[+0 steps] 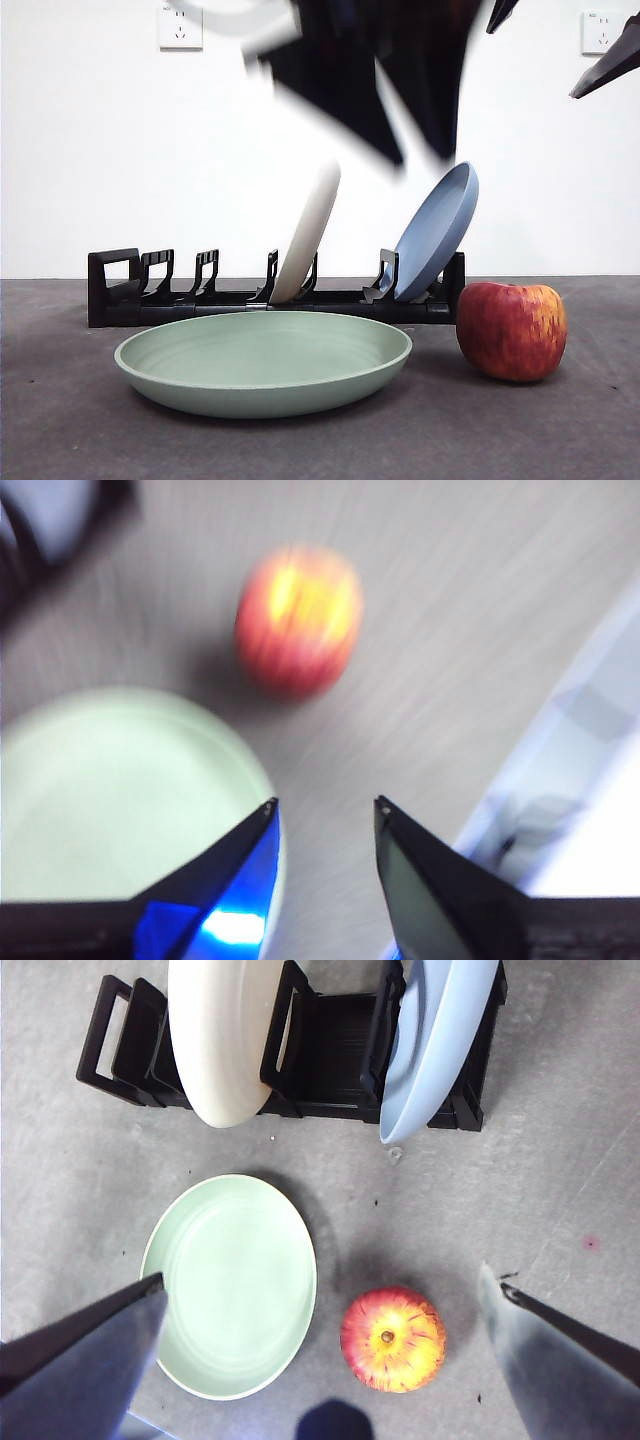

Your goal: Take the green plate from the plate rack,put the plate on the table,take the apple from the table,put the apple in the plate

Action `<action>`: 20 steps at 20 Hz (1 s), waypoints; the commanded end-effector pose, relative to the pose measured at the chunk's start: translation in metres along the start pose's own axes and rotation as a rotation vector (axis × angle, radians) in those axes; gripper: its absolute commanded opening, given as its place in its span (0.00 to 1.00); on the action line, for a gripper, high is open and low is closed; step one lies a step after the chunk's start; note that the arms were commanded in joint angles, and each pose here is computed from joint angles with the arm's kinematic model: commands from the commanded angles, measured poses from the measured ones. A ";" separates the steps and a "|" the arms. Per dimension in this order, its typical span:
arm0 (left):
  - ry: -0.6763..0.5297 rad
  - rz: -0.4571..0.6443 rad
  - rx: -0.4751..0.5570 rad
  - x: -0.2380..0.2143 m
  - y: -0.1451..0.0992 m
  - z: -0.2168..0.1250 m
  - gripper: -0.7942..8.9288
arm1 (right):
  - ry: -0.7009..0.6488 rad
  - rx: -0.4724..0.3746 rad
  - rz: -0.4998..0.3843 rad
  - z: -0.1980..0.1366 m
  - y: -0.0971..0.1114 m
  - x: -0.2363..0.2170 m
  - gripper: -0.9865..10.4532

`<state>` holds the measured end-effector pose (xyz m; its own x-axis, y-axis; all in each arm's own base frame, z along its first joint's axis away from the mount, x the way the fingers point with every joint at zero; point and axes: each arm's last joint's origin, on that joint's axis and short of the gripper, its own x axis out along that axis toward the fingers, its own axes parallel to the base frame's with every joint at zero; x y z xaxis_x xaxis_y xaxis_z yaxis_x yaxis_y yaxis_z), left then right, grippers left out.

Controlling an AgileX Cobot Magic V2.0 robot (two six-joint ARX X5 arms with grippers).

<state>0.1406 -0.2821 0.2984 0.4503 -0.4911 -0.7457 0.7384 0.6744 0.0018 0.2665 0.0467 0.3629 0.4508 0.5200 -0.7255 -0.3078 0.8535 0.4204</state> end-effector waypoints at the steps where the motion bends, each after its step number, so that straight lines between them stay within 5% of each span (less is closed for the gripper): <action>1: -0.145 -0.093 -0.031 -0.058 0.006 0.003 0.25 | -0.005 -0.030 -0.012 -0.001 0.001 -0.003 0.57; 7: -0.464 -0.176 -0.091 -0.179 0.039 -0.022 0.25 | -0.076 -0.119 -0.137 -0.033 0.029 -0.048 0.57; 10: -0.533 -0.176 -0.111 -0.216 0.054 -0.045 0.25 | -0.146 -0.160 -0.135 -0.065 0.048 -0.079 0.57; 14: -0.483 -0.050 -0.149 -0.242 0.071 -0.085 0.25 | -0.198 -0.152 -0.144 -0.119 0.056 -0.101 0.57; 20: -0.380 0.012 -0.267 -0.265 0.089 -0.139 0.25 | -0.102 -0.038 -0.191 -0.178 0.029 -0.067 0.57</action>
<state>0.0181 -0.0170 0.4037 0.6406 -0.6183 -0.4553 0.6187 0.7668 -0.1708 0.0767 0.0300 0.3310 0.5909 0.3562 -0.7239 -0.2635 0.9333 0.2441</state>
